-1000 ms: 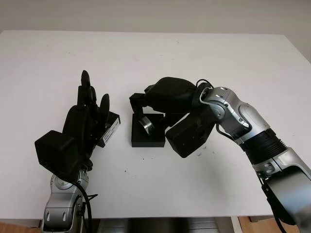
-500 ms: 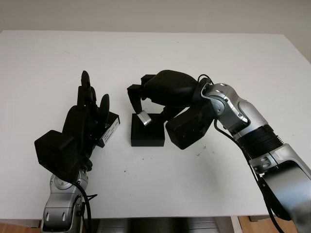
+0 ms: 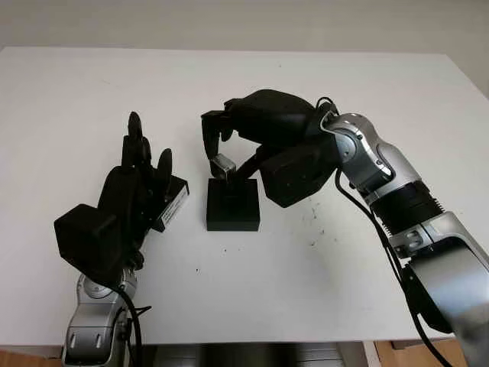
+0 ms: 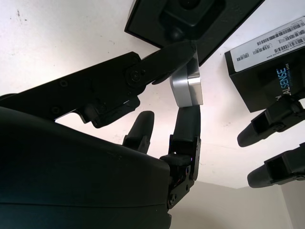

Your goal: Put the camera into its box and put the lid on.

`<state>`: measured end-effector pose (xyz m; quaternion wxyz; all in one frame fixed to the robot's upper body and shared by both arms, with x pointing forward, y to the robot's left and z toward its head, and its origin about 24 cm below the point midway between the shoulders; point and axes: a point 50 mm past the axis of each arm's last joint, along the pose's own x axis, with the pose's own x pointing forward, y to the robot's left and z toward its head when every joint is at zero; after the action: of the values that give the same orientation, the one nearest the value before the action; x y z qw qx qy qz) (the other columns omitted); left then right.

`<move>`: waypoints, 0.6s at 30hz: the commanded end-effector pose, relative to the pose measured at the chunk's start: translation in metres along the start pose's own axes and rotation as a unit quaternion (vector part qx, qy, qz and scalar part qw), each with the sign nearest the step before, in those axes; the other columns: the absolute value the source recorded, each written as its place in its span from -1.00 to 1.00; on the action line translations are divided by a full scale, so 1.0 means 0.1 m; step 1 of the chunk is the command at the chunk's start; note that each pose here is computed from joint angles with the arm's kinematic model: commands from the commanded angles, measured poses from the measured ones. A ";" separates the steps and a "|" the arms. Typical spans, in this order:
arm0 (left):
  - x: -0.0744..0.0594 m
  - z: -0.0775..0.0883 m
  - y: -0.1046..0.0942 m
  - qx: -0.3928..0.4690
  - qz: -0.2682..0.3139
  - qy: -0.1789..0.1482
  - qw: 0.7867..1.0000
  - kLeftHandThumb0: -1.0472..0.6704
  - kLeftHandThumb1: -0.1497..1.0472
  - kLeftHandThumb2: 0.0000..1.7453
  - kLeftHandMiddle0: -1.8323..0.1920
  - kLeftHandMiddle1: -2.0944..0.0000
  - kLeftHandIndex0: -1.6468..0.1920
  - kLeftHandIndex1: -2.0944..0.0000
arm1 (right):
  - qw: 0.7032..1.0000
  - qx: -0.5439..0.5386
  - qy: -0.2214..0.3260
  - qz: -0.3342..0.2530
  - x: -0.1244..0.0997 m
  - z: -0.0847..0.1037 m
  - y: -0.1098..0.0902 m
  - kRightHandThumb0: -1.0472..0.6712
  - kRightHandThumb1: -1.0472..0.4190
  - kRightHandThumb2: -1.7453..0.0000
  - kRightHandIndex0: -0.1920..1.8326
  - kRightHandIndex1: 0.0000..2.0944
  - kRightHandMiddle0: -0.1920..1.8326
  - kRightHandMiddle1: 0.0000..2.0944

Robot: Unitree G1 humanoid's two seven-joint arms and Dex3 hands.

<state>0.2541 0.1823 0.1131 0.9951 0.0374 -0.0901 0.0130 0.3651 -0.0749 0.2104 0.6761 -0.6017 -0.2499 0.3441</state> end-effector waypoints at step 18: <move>-0.01 0.04 0.03 0.001 -0.005 -0.008 1.000 -0.61 1.00 -0.35 1.00 1.00 1.00 1.00 | 0.982 0.175 0.063 -0.020 -0.30 -0.18 0.21 -0.31 -0.93 0.94 -0.40 -0.73 -0.47 0.45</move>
<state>0.2539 0.1838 0.1139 0.9952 0.0375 -0.0899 0.0080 0.3581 -0.1050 0.1849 0.7851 -0.4970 -0.1494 0.3381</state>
